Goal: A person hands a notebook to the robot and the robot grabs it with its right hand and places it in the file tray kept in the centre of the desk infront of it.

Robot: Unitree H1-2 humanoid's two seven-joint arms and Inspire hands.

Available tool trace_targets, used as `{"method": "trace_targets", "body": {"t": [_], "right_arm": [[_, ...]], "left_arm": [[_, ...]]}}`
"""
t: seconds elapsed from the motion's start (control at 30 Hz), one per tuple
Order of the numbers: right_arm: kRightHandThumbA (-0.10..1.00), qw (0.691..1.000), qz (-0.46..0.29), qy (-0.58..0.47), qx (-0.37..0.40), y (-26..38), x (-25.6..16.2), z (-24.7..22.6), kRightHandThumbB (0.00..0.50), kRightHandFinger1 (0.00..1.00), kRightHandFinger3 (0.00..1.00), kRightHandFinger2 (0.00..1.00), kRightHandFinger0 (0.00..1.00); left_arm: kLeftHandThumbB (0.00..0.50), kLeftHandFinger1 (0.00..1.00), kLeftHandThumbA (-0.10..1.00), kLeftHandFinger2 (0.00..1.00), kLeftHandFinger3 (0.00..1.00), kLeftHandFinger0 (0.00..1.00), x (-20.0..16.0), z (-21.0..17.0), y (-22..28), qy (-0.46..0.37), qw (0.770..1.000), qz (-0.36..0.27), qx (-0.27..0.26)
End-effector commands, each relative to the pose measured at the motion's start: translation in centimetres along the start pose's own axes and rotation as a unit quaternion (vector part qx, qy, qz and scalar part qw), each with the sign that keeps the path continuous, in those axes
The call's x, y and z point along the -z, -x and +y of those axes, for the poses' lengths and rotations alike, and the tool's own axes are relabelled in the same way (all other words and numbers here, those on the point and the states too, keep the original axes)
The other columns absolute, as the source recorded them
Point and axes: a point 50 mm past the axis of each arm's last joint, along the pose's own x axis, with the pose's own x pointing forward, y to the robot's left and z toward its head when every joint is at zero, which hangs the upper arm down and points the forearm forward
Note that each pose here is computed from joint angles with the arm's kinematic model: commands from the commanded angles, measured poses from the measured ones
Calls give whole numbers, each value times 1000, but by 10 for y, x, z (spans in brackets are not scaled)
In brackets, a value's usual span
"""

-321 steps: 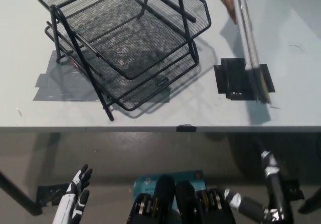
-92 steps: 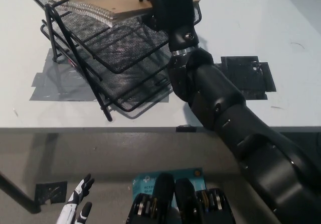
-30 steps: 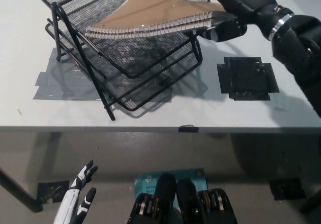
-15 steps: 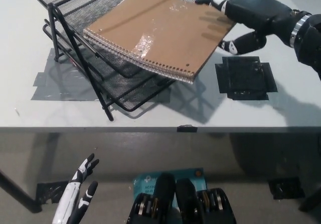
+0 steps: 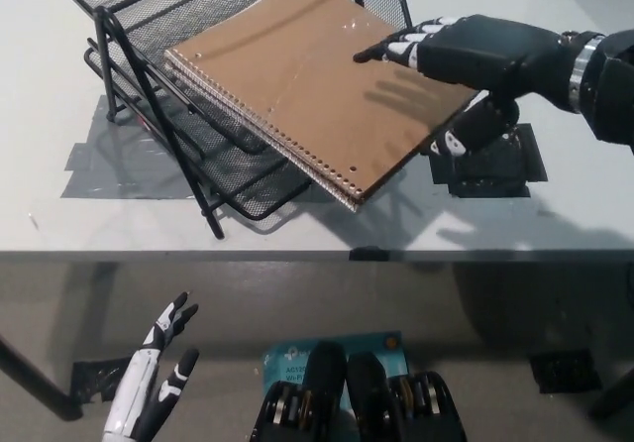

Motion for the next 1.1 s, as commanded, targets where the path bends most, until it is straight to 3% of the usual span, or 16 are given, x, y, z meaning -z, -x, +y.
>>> {"method": "trace_targets", "body": {"t": [0.0, 0.17, 0.37, 0.57, 0.63, 0.73, 0.77, 0.8, 0.83, 0.93, 1.03, 1.07], "right_arm": [[781, 999, -20, 32, 14, 39, -65, -88, 500, 1000, 1000, 1000, 1000], [720, 999, -18, 37, 26, 19, -84, -92, 500, 1000, 1000, 1000, 1000], [628, 1000, 6, 19, -7, -3, -76, -91, 500, 1000, 1000, 1000, 1000], [631, 998, 52, 37, -31, -6, -59, -82, 500, 1000, 1000, 1000, 1000], [720, 998, 48, 28, -26, -2, -55, -80, 500, 1000, 1000, 1000, 1000], [965, 997, 0, -13, 77, 33, -54, -80, 500, 1000, 1000, 1000, 1000], [1000, 988, -34, -35, 148, 59, -53, -80, 476, 1000, 1000, 1000, 1000], [1000, 984, -45, -37, 171, 67, -54, -81, 479, 1000, 1000, 1000, 1000], [1000, 971, -68, -41, 227, 91, -56, -84, 443, 1000, 1000, 1000, 1000], [1000, 927, -94, -29, 362, 154, -58, -94, 451, 1000, 1000, 1000, 1000], [1000, 889, -100, -12, 447, 209, -63, -92, 460, 1000, 1000, 1000, 1000], [1000, 878, -105, -9, 467, 221, -66, -90, 441, 1000, 1000, 1000, 1000]], "left_arm": [[297, 938, 957, 916, 1000, 996, -15, 11, -15, -1, 999, -44, 6], [286, 942, 940, 917, 1000, 1000, -14, 9, -13, 3, 999, -50, 6], [287, 937, 915, 918, 1000, 988, -17, 11, -18, 6, 999, -54, 4], [276, 945, 920, 924, 1000, 997, -16, 14, -22, 7, 998, -62, 2], [269, 954, 927, 936, 1000, 1000, -15, 13, -19, 7, 998, -60, 3], [280, 946, 920, 930, 1000, 985, -15, 10, -14, 8, 998, -55, 3], [289, 944, 917, 924, 1000, 985, -15, 9, -14, 11, 998, -55, 2], [291, 944, 916, 922, 1000, 985, -15, 9, -14, 12, 998, -54, 2], [306, 946, 925, 921, 1000, 990, -15, 10, -14, 12, 999, -50, 0], [326, 929, 925, 910, 1000, 951, -14, 14, -16, 9, 999, -51, -4], [352, 927, 906, 906, 1000, 945, -13, 12, -17, 19, 999, -45, -4], [352, 933, 917, 910, 1000, 955, -13, 11, -16, 17, 999, -42, -4]]}}
